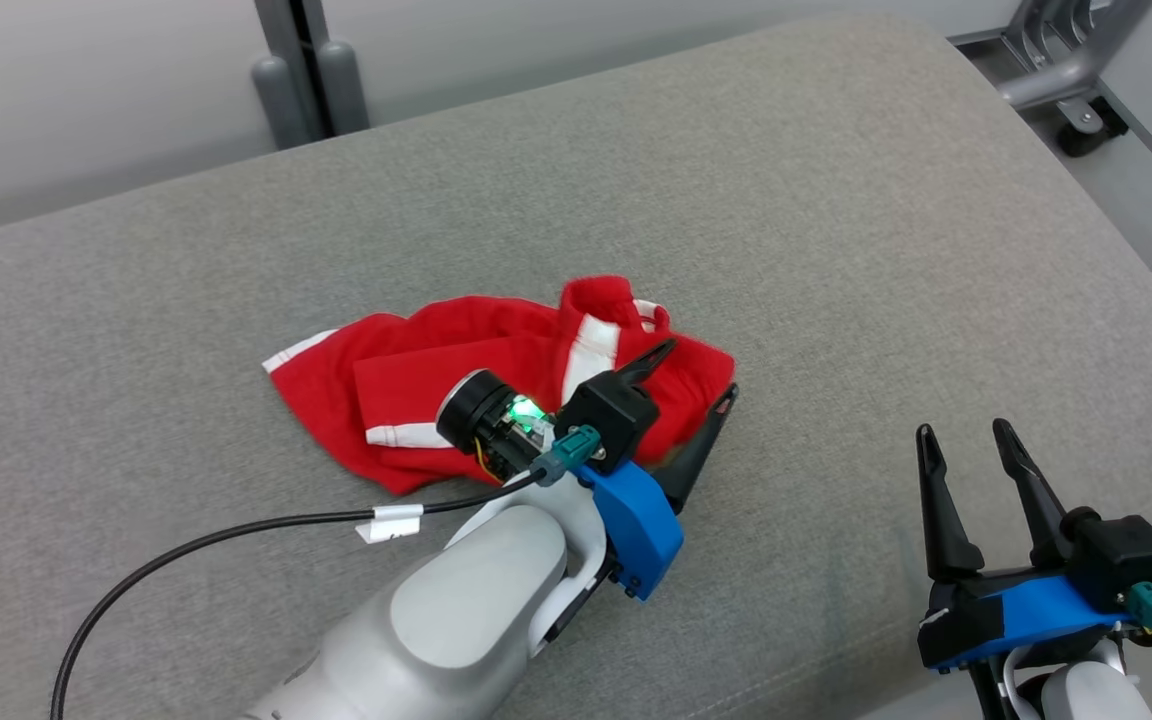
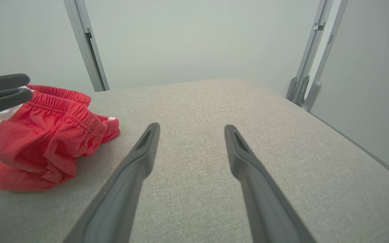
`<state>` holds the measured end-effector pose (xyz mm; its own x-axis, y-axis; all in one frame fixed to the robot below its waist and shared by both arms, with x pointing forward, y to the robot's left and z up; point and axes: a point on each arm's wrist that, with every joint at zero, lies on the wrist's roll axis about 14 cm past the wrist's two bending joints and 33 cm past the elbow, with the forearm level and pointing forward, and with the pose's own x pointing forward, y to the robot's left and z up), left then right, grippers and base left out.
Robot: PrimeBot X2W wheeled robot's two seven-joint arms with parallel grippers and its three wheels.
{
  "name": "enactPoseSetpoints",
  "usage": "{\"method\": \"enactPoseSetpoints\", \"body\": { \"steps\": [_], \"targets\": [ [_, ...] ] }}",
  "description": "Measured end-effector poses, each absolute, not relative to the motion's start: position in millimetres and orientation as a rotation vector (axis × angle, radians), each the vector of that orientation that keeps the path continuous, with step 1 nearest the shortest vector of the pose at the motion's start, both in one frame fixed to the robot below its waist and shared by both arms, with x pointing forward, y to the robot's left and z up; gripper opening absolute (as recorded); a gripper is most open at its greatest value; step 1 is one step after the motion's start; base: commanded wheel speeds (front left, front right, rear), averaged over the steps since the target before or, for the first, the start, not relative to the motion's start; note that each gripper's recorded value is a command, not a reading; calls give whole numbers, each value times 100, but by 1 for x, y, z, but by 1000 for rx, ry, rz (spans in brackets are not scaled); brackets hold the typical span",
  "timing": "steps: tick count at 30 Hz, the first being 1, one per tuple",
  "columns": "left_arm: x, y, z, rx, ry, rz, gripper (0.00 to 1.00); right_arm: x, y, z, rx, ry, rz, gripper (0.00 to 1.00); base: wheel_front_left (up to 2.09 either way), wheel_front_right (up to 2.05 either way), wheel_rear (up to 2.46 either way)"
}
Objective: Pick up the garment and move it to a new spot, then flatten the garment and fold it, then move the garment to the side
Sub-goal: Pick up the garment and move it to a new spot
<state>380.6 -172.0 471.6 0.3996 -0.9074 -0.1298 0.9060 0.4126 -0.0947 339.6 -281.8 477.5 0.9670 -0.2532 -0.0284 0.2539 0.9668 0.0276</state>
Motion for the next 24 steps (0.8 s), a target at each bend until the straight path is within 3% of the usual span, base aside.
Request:
{"method": "enactPoseSetpoints", "body": {
  "steps": [9, 17, 24],
  "targets": [
    [388, -149, 490, 1, 112, -1060, 100, 354, -261, 487, 40, -14, -185, 100, 0, 0, 0],
    [404, -94, 491, -42, 126, -834, 100, 363, -235, 499, 35, -52, -102, 100, 0, 0, 0],
    [390, -29, 473, -93, 154, -623, 100, 363, -215, 509, 29, -85, -40, 100, 0, 0, 0]
  ]
}}
